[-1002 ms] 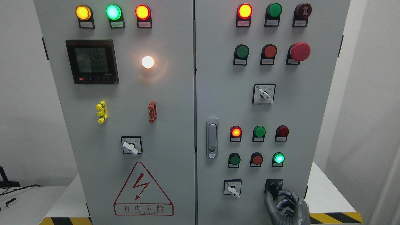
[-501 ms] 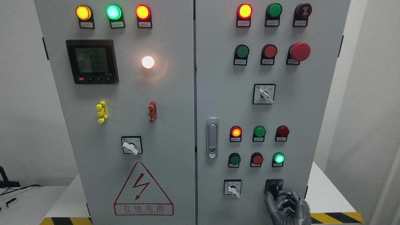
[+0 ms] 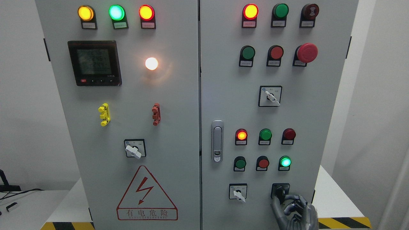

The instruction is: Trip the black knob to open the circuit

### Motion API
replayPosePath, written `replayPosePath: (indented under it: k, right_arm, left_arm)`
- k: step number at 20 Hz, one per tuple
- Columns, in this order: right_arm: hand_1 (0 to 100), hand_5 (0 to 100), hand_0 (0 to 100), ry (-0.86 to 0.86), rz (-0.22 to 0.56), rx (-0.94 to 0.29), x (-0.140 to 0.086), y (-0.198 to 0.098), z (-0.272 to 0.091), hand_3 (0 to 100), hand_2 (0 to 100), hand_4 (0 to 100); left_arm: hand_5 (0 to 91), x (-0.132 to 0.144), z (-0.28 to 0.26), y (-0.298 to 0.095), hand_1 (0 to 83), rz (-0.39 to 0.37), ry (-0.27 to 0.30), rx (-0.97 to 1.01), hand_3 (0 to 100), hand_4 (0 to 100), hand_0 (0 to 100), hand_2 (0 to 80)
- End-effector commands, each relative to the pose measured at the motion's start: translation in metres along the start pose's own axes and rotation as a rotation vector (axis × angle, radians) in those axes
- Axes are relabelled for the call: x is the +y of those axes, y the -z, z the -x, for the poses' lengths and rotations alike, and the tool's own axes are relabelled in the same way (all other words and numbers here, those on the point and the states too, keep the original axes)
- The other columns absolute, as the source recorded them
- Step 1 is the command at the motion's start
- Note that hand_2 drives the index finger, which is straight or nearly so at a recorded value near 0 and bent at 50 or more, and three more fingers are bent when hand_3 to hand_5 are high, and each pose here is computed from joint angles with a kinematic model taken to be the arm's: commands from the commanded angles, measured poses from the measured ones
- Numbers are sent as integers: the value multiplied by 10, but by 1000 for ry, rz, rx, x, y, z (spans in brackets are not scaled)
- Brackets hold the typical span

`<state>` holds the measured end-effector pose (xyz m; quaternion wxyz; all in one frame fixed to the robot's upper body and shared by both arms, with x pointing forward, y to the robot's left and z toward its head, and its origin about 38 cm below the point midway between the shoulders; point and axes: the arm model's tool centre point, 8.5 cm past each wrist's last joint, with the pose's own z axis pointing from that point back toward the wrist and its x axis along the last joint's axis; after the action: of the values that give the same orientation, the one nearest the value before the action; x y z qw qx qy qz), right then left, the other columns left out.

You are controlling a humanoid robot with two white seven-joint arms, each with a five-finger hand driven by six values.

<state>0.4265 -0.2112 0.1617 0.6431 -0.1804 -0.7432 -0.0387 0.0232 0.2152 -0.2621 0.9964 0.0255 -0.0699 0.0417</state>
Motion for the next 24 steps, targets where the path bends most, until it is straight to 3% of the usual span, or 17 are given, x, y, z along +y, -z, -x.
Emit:
replayPosePath:
  k: [1,24]
  right_arm:
    - [706,964,310,0,5,1,-2,1,0,845,531,817]
    - [760,963,306,-38,19,-10,-6,2,0,825,524,809]
  left_arm:
    - [0,-1,0,0,389,6,30,0,0,0,120,0]
    - [0,0,0,0,389,5,30,0,0,0,120,0]
